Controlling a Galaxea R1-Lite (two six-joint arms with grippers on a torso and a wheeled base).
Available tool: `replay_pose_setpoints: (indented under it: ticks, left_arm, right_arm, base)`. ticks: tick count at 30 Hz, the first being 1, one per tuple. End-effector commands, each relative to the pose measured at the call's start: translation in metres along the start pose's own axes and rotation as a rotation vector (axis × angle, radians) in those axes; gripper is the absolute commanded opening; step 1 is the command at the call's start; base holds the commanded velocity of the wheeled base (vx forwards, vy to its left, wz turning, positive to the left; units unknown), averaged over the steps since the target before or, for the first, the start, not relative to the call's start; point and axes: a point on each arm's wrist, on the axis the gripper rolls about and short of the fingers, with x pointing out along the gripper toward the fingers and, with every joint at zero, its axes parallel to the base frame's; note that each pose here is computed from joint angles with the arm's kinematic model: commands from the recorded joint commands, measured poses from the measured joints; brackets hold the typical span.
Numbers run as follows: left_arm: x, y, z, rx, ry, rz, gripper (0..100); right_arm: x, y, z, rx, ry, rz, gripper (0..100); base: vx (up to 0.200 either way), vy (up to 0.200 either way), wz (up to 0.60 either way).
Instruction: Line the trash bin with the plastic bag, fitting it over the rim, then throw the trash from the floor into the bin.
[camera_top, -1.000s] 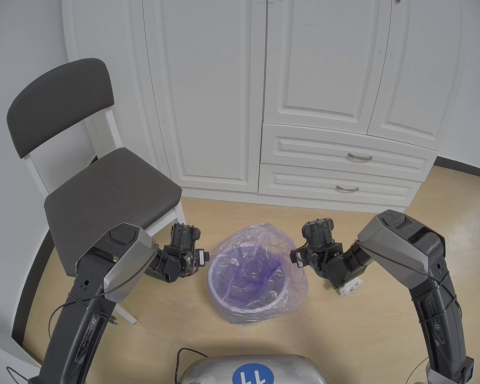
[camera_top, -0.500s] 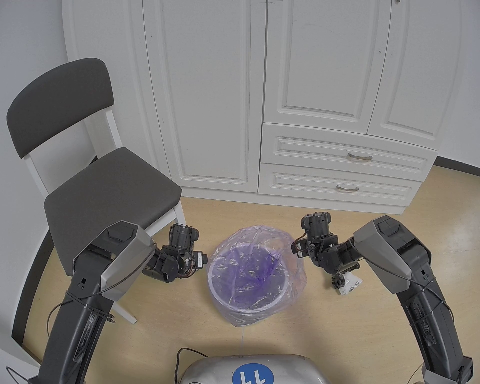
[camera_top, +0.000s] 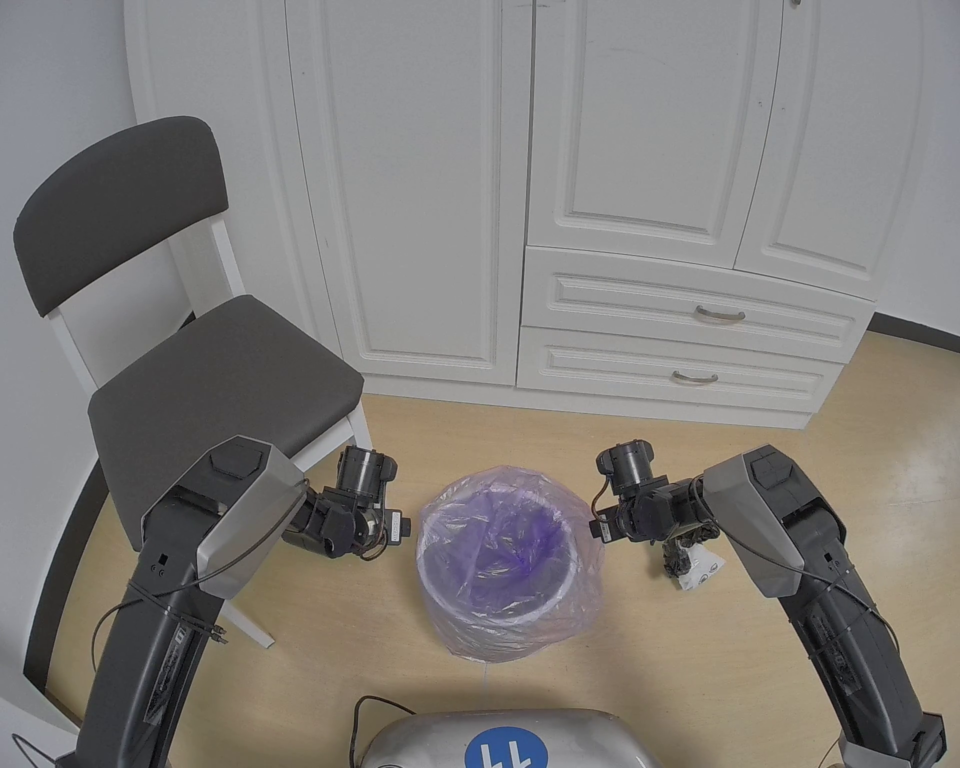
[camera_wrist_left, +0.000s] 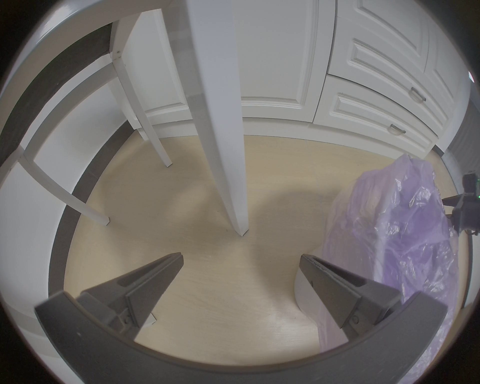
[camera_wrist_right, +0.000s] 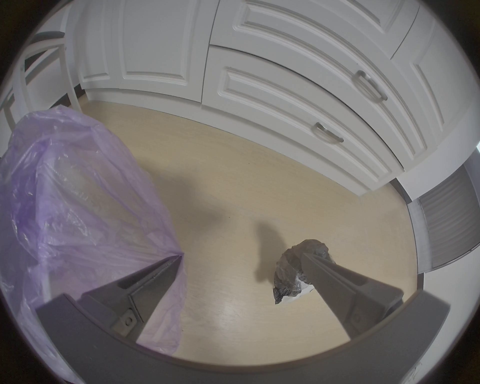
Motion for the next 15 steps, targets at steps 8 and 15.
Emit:
replay_pose_setpoints:
  ticks: [8,15]
  left_arm:
    - [-0.019,0.02,0.017,-0.028,-0.019,0.014,100]
    - [-0.067,0.016,0.023,-0.015,-0.026,-0.026,100]
  right_arm:
    - [-0.035,-0.008,0.04,0.091,-0.09,0.013,100]
    - [-0.063,-0.005,0.043,0.094,-0.081,0.017,100]
  base:
    - [0.0,0.0,0.0]
    - [0.0,0.0,0.0]
